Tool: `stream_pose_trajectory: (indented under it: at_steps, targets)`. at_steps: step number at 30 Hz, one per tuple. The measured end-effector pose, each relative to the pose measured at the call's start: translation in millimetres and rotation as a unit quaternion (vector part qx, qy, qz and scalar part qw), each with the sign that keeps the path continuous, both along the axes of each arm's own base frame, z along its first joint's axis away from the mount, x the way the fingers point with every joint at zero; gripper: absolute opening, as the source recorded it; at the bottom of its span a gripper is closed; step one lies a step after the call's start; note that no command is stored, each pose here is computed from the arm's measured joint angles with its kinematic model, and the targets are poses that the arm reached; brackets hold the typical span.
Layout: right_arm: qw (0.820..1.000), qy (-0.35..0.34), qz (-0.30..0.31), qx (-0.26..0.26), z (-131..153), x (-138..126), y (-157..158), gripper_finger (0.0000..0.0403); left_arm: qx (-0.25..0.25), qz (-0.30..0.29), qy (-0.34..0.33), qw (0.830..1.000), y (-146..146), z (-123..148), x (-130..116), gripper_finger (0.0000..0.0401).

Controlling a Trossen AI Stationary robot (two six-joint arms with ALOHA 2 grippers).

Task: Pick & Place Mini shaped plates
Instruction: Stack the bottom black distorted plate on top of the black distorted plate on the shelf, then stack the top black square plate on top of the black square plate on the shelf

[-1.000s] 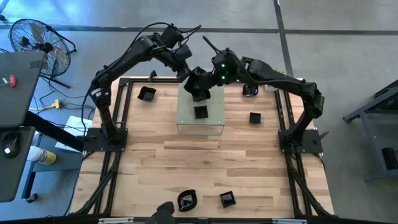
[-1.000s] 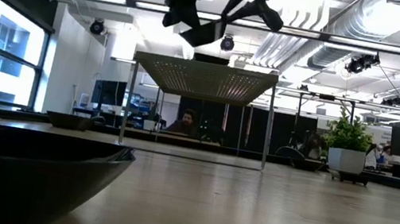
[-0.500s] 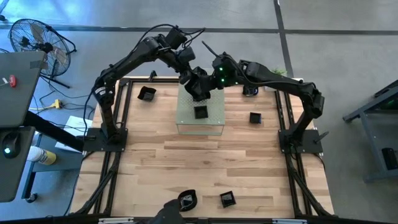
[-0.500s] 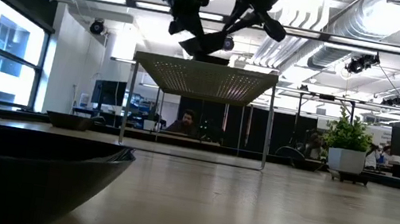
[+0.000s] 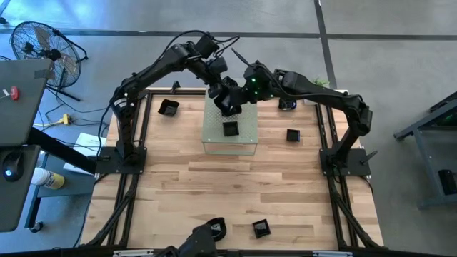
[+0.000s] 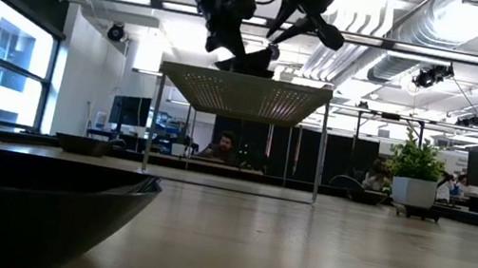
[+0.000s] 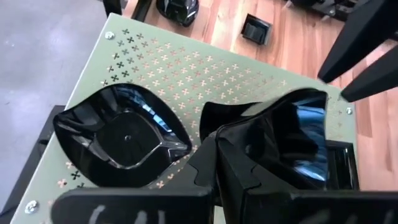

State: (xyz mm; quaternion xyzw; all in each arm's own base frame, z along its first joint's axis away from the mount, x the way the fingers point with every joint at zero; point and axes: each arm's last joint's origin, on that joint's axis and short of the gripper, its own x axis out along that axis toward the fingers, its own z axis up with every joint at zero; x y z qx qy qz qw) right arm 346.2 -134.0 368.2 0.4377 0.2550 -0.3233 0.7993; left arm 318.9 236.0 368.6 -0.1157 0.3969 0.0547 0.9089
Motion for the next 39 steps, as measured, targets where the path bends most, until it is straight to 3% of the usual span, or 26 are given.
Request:
stream_pose_trajectory:
  at_steps: [9,21,32,36,39]
  targets:
    - [0.999,-0.027,-0.002,-0.021,21.7,-15.7,5.5,0.0129,0.020,-0.014,0.005,1.000,2.1,-3.6,3.1,0.0000]
    - [0.999,-0.029,-0.006,-0.039,25.8,-18.6,5.8,0.0140,0.017,-0.025,0.032,0.999,0.1,-17.3,12.4,0.0004]
    - [0.999,-0.023,0.000,-0.049,25.7,-18.7,5.6,0.0140,0.027,0.002,0.041,0.999,1.0,-14.7,10.1,0.0110]
    - [0.998,-0.016,0.019,-0.063,25.7,-18.9,5.2,0.0137,0.036,0.003,0.021,0.999,-1.0,-2.9,3.6,0.0121]
    - [0.993,0.003,0.056,-0.102,25.6,-19.0,5.3,0.0125,0.036,0.002,0.003,0.999,-2.1,7.7,-4.8,0.0113]
